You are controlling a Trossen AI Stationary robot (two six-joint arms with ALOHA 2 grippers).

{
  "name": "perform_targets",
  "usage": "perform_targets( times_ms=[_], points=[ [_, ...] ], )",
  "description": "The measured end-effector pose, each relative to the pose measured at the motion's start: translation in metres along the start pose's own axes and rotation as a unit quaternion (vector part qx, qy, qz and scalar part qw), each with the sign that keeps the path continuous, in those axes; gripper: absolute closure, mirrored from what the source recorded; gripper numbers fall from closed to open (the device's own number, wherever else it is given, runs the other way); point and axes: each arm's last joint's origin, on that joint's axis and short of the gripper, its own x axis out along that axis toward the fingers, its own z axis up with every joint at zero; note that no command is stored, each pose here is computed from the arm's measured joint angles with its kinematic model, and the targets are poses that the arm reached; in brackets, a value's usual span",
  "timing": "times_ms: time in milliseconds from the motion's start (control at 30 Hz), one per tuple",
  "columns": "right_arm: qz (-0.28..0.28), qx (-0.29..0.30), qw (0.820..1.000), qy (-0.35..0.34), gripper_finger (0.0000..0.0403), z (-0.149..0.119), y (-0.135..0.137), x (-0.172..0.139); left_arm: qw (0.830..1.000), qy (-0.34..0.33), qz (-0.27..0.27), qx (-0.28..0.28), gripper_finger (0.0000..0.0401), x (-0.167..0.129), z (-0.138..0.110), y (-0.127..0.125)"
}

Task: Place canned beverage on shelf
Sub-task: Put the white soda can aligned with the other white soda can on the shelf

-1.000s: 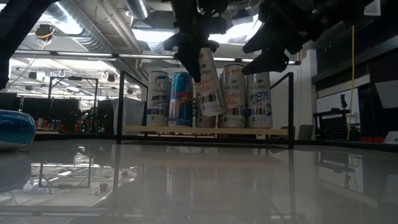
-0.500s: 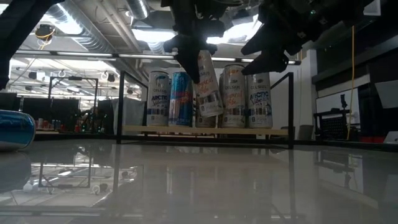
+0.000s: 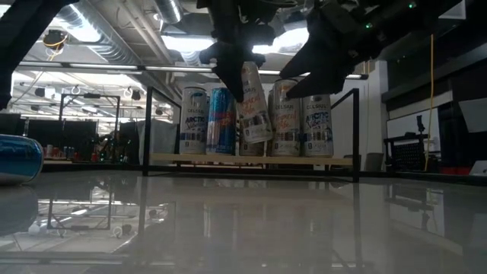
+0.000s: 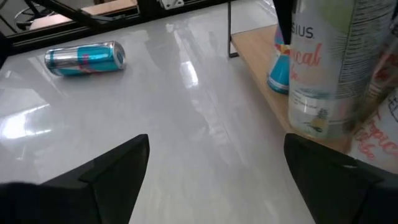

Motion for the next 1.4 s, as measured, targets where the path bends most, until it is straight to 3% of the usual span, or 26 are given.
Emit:
perform_targets(
  times_ms=[500,833,1100,1400],
  points=[
    [-0.097,-0.009,0.995,-0.013,0.0040,-0.013,-0.003,0.026,1.000,0.001,-0.001,0.000,0.0158,0.000,0.000,0.000],
    [-0.104,-0.025,0.993,-0.043,0.0040,-0.022,-0.001,0.051,1.000,0.001,-0.001,0.000,0.0158,0.000,0.000,0.000],
    [-0.156,-0.031,0.986,-0.050,0.0040,-0.031,-0.004,0.063,1.000,0.001,-0.001,0.000,0.0158,0.000,0.000,0.000],
    [-0.154,-0.043,0.985,-0.067,0.0040,-0.037,-0.005,0.076,1.000,0.000,-0.001,0.000,0.0158,0.000,0.000,0.000]
  ],
)
